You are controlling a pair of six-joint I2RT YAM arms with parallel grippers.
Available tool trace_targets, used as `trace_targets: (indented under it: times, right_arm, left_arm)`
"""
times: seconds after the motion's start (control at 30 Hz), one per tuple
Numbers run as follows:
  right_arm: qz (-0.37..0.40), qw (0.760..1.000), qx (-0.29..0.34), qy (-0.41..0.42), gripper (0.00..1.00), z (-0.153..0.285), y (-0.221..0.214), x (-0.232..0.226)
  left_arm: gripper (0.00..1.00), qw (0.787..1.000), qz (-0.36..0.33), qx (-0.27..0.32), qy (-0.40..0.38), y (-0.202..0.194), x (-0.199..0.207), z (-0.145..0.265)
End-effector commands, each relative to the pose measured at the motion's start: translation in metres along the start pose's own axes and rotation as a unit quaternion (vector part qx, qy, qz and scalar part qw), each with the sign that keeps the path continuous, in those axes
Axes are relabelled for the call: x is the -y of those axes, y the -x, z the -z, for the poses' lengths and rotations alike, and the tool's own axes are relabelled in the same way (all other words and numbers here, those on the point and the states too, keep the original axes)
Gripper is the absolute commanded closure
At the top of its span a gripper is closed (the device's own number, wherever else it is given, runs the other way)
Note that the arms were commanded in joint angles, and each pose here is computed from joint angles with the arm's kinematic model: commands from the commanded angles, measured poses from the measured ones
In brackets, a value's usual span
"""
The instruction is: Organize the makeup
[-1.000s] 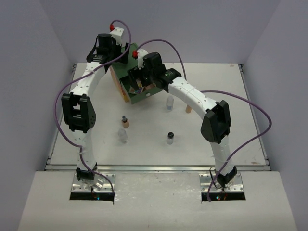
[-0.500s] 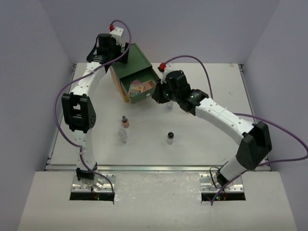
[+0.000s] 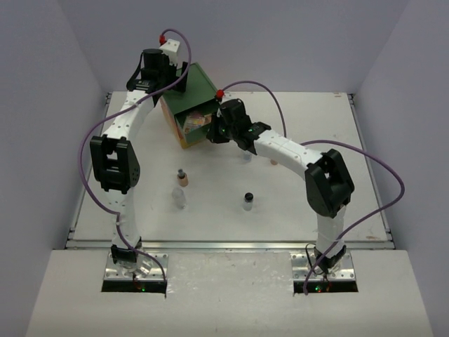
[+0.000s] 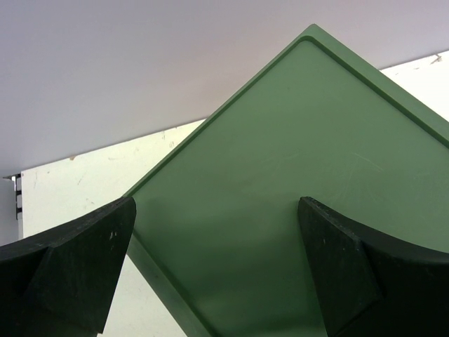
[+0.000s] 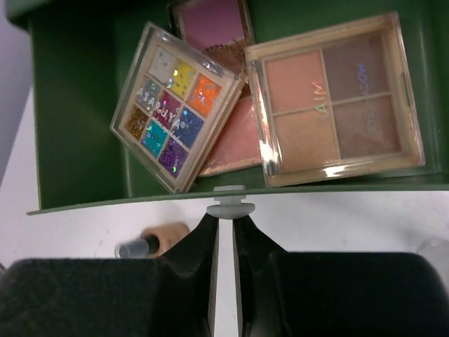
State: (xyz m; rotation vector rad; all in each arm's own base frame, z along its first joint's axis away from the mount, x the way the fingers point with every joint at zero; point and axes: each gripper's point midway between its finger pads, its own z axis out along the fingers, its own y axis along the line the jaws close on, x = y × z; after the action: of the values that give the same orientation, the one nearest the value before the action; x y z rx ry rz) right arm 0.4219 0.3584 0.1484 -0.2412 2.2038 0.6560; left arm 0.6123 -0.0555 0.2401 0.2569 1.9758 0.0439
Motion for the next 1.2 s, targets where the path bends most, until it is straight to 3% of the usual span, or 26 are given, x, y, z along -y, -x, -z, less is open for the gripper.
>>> trace_targets:
  times: [0.0,0.17,0.23,0.37,0.53,0.73,0.9,1.17]
  right_arm:
    - [-0.001,0.992,0.124,0.035,0.86,-0.018,0.085,-0.022]
    - [-0.006,0.980,0.196,0.041,0.84,-0.040,0.125,-0.024]
    - [0.002,0.980,0.195,0.035,0.84,-0.062,0.120,-0.017]
    - [0.023,0.978,0.206,0.036,0.83,-0.066,0.123,-0.017]
    - [0.047,0.973,0.223,0.036,0.71,-0.046,0.092,-0.002]
    - [0.010,0.977,0.210,0.041,0.50,-0.061,0.071,0.011]
    - [-0.057,0.974,0.212,0.058,0.47,-0.072,0.069,0.014]
    - [0.020,0.976,0.211,0.057,0.48,-0.085,0.069,0.018]
  left_arm:
    - [0.00,0.999,-0.012,-0.037,0.010,-0.025,-0.004,-0.010]
    - [0.00,0.999,-0.014,-0.036,0.007,-0.025,-0.003,-0.010]
    - [0.00,0.999,-0.015,-0.035,0.005,-0.024,-0.002,-0.010]
    - [0.00,0.999,-0.014,-0.029,0.000,-0.020,-0.001,-0.008]
    - [0.00,1.000,-0.015,-0.027,-0.004,-0.021,0.001,-0.009]
    - [0.00,0.999,-0.013,-0.037,-0.006,-0.032,0.002,-0.015]
    - [0.00,0.999,-0.014,-0.039,-0.007,-0.034,0.003,-0.016]
    - [0.00,0.999,-0.015,-0.039,-0.006,-0.037,0.004,-0.019]
